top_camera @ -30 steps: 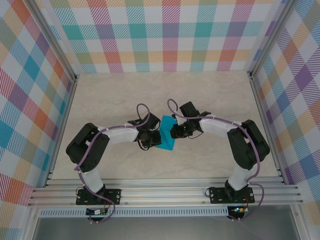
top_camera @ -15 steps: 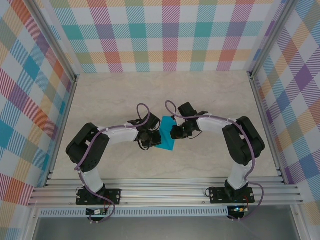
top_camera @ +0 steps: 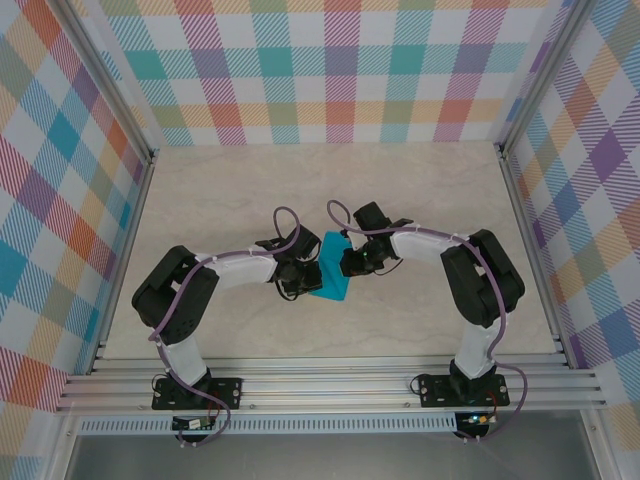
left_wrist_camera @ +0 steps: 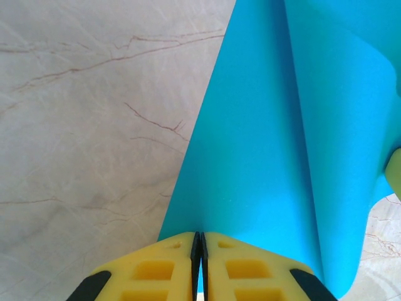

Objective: Fold a paper plane with a square sheet of paper (pick it up from the middle)
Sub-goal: Fold the triangle a second time at the center of the table.

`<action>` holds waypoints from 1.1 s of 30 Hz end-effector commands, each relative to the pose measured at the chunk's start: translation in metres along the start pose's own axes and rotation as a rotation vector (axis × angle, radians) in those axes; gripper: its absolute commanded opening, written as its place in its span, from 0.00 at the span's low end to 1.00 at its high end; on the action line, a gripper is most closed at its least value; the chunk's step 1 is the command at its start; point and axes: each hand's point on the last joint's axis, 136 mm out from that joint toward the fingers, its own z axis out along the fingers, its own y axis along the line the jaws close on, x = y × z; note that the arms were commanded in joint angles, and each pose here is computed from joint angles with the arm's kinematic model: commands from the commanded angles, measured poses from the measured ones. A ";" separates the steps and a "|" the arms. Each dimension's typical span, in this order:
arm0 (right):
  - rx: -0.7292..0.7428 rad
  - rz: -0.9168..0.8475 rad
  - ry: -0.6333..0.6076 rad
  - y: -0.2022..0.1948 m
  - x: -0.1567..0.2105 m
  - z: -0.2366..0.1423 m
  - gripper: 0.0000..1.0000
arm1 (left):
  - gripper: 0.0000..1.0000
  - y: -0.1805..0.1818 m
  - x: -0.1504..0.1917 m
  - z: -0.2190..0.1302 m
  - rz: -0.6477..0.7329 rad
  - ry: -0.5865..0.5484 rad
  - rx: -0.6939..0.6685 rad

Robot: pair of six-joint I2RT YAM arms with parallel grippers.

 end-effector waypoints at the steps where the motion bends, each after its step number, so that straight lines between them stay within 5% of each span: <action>1: 0.009 -0.019 0.009 -0.002 -0.002 0.000 0.13 | 0.13 0.018 0.011 0.000 0.011 0.037 -0.080; 33: 0.039 -0.009 0.056 -0.014 0.007 0.013 0.14 | 0.17 0.007 0.005 -0.008 0.021 0.012 -0.038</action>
